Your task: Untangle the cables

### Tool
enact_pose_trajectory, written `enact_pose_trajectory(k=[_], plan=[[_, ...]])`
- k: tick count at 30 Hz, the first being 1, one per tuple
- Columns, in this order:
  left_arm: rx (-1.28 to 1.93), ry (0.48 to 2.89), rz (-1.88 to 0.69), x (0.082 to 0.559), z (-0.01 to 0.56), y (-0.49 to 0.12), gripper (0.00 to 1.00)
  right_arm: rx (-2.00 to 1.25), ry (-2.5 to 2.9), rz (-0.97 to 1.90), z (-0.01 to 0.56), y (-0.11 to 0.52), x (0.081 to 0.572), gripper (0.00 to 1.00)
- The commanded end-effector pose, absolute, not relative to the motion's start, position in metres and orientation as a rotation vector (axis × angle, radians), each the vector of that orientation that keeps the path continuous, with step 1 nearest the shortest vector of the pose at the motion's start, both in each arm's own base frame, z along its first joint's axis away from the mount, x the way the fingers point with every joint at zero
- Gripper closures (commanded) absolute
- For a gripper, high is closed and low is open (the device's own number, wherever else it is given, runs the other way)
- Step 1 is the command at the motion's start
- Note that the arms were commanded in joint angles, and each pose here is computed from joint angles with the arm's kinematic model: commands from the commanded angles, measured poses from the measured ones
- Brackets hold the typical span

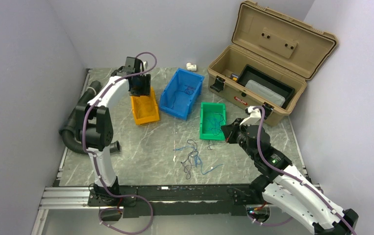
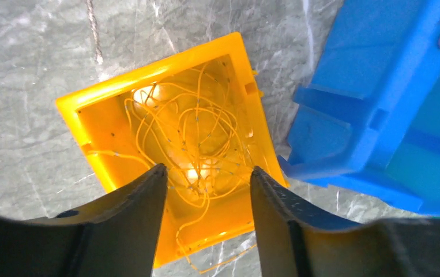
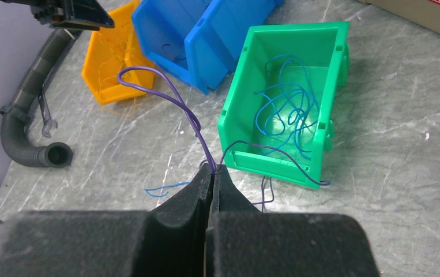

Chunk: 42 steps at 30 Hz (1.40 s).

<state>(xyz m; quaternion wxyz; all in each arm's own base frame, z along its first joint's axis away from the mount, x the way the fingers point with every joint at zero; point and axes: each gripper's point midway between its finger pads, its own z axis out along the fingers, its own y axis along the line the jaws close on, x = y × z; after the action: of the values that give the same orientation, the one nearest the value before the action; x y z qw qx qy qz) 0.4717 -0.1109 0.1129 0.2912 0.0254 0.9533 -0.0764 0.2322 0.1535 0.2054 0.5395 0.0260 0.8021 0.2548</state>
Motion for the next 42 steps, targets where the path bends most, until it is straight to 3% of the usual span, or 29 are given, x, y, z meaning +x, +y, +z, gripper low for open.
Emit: enact_pose_trajectory(k=[1,6,11,21,33,42], plan=[[0.058,2.437,-0.217,0.459,0.17,-0.108,0.38,0.076,1.857,0.635,0.224,0.154,0.234,1.0],[0.043,2.342,-0.276,0.424,0.189,-0.117,0.29,0.069,1.864,0.623,0.224,0.154,0.234,1.0],[0.032,2.23,-0.351,0.375,0.195,-0.137,0.01,0.043,1.875,0.647,0.221,0.161,0.234,1.0],[0.19,2.037,-0.522,0.315,0.221,-0.168,0.01,-0.223,1.875,0.836,0.254,0.217,0.235,1.0],[0.322,1.828,-0.71,0.287,0.234,-0.189,0.01,-0.303,1.732,0.85,0.397,0.24,0.259,1.0],[0.363,1.706,-0.791,0.268,0.242,-0.197,0.01,-0.281,1.658,0.838,0.45,0.242,0.271,1.0]])
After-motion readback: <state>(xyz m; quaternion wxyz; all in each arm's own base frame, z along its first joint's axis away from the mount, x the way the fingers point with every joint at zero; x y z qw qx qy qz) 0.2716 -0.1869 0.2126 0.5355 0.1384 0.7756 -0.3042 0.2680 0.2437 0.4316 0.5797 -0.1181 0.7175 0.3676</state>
